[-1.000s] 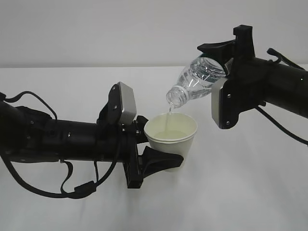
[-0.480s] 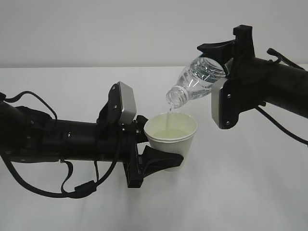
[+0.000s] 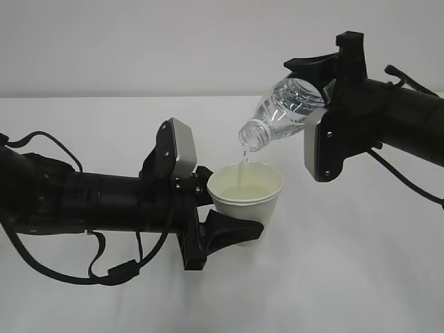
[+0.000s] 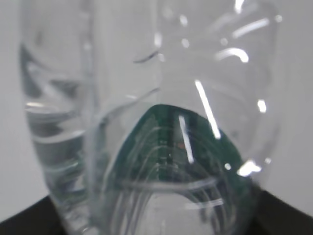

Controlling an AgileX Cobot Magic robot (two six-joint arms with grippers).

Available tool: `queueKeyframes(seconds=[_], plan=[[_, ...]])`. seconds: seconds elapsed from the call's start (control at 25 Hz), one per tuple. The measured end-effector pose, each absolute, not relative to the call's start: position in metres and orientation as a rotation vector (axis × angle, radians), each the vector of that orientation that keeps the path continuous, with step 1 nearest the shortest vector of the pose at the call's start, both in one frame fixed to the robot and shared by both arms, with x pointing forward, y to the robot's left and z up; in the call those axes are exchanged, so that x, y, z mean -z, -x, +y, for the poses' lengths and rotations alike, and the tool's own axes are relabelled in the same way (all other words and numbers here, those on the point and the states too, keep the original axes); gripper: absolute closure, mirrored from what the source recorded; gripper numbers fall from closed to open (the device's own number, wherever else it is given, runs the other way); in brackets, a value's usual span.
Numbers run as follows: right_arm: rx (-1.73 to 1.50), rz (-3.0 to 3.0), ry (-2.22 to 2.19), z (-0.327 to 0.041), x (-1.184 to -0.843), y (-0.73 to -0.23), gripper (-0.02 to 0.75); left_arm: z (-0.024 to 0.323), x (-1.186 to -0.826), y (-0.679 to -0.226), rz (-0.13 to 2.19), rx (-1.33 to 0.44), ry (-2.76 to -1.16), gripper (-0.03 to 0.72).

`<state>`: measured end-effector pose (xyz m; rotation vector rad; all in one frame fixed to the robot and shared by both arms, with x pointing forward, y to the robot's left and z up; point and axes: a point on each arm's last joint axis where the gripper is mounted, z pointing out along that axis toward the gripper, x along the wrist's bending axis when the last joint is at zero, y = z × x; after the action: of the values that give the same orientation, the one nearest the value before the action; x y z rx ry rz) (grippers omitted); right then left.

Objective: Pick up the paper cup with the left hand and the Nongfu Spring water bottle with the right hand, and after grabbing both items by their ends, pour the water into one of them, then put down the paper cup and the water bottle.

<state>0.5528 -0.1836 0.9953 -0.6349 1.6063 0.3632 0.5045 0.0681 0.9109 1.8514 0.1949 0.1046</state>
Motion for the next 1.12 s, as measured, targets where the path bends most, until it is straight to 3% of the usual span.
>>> queueKeyframes(seconds=[1.12], plan=[[-0.364, 1.603, 0.645, -0.1831, -0.9952, -0.5525, 0.292, 0.0682, -0.9110, -0.5052, 0.204, -0.108, -1.849, 0.242]])
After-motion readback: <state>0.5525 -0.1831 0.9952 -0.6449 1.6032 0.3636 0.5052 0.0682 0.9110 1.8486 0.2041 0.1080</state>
